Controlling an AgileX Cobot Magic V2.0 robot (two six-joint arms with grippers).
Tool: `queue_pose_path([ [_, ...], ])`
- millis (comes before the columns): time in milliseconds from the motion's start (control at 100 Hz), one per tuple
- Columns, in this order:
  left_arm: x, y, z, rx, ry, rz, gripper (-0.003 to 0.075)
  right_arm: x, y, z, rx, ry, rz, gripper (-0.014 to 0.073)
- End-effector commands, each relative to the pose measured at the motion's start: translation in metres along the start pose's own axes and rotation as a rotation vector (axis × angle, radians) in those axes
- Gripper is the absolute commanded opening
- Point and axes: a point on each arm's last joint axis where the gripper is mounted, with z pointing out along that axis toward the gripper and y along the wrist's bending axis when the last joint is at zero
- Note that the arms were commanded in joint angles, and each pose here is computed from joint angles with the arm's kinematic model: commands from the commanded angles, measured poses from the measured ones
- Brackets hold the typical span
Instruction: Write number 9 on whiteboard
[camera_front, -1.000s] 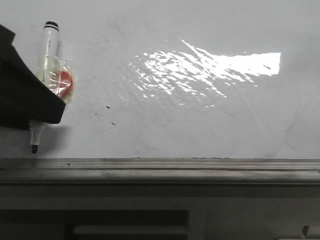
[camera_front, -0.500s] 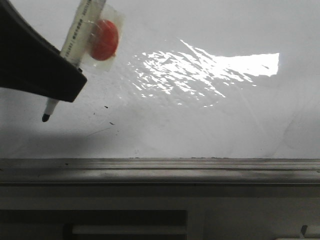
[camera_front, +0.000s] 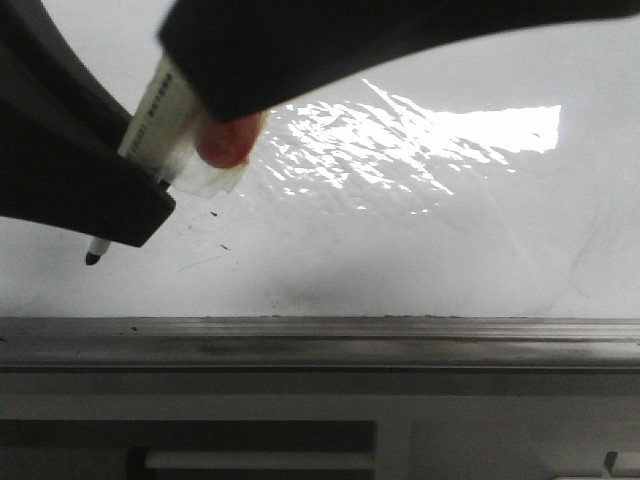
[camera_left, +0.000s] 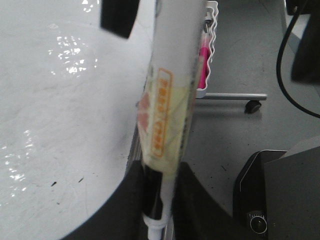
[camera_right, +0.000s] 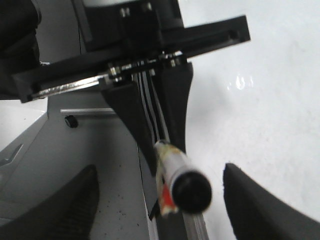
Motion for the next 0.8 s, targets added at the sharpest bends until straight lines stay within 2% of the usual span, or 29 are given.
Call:
queue_pose_path([
  [0,-0.013,0.001,-0.007,-0.012,-0.057,-0.001,-0.002,-0.021,-0.006,0.004,0.052,-0.087,0.001,0.0461],
  [170,-0.013,0.0,-0.007,0.002,-0.054,0.001,-0.002,-0.025,-0.008,0.019,0.03,-0.07,0.018,0.0457],
  [220,-0.013,0.0,-0.007,0.003,-0.054,0.001,-0.002,-0.024,-0.008,0.022,0.025,-0.062,0.021,0.0423],
  [290,-0.013,0.0,-0.007,0.003,-0.054,0.001,-0.002,-0.021,-0.005,0.024,-0.012,-0.033,0.022,0.031],
  [460,-0.013,0.0,-0.007,0.003,-0.054,0.001,-0.002,-0.017,0.0,0.024,-0.068,0.006,0.022,-0.0057],
  [590,-0.014,0.0,-0.007,0.004,-0.068,-0.016,-0.001,-0.018,-0.001,0.024,-0.061,0.002,0.024,-0.0061],
  [660,-0.018,-0.001,-0.012,-0.004,-0.094,-0.032,0.0067,-0.02,0.0,0.023,-0.078,0.005,0.03,-0.0061],
  [710,-0.022,0.0,-0.018,-0.019,-0.116,-0.059,0.0163,-0.022,0.001,0.02,-0.119,0.027,0.039,-0.0061],
  [790,-0.03,-0.002,-0.035,-0.055,-0.166,-0.121,0.0357,-0.026,-0.003,0.011,-0.188,0.096,0.089,-0.0061],
])
